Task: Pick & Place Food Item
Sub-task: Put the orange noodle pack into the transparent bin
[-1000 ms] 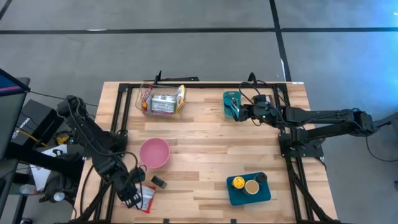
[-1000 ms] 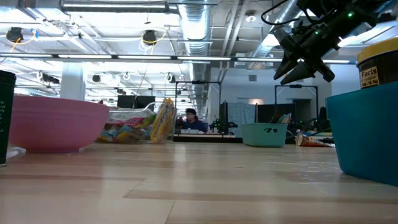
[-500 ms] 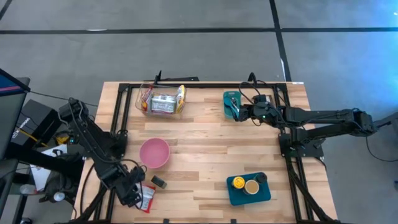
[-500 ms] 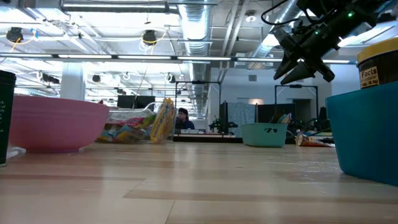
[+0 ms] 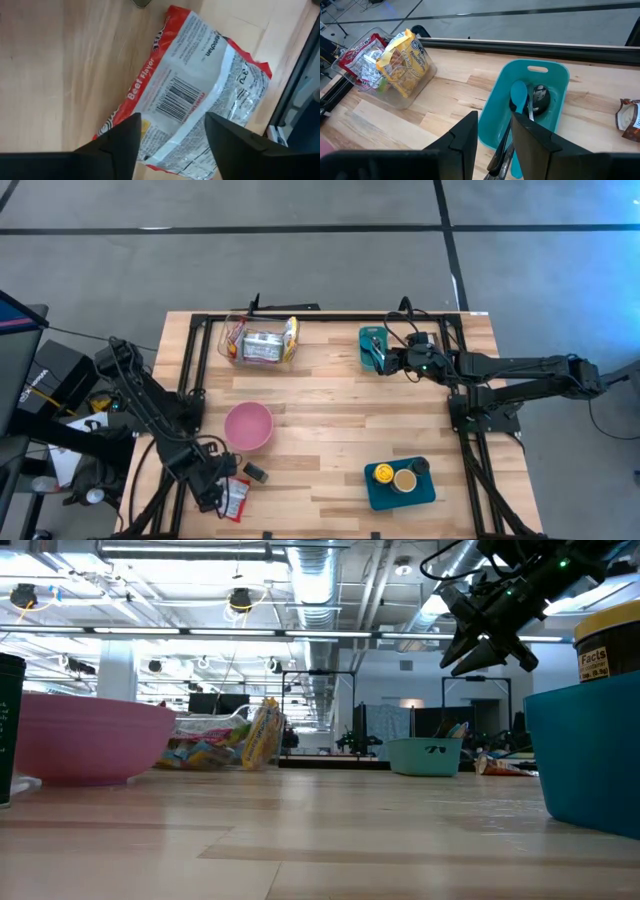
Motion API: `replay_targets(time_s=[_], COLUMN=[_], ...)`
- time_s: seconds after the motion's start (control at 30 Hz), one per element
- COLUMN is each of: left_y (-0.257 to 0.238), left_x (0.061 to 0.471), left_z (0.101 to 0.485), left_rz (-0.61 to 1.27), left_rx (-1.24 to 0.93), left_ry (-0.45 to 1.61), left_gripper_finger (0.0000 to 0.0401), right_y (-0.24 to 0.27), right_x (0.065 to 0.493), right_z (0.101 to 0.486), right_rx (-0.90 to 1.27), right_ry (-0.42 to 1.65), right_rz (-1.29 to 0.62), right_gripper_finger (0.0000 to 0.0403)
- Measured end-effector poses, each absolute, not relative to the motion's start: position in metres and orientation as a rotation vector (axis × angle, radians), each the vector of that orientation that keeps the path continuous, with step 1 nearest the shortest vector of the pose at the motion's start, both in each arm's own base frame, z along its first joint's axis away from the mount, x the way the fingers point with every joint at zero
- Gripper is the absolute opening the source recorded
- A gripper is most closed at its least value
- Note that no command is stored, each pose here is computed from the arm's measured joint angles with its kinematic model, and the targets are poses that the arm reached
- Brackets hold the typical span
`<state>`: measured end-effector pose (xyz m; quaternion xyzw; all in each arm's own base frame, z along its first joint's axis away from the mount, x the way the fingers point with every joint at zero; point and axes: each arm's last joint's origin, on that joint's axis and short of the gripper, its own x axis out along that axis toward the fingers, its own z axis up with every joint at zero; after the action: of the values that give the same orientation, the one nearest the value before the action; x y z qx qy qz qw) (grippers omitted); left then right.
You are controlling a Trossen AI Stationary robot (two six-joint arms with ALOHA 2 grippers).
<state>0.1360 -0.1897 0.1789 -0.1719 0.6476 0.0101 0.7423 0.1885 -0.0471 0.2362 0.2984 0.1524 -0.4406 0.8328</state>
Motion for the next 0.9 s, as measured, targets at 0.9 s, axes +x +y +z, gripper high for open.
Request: replay_targets(time_s=[0.9], left_y=[-0.195], left_x=[0.135], left_z=[0.162], left_rz=[-0.21], left_rx=[-0.369], left_ry=[1.375], left_gripper_finger=[0.0225], right_y=[-0.047], right_x=[0.189], right_z=[0.236], right_rx=[0.633], right_ry=[0.322], right_rz=[-0.934], right_gripper_finger=[0.0113])
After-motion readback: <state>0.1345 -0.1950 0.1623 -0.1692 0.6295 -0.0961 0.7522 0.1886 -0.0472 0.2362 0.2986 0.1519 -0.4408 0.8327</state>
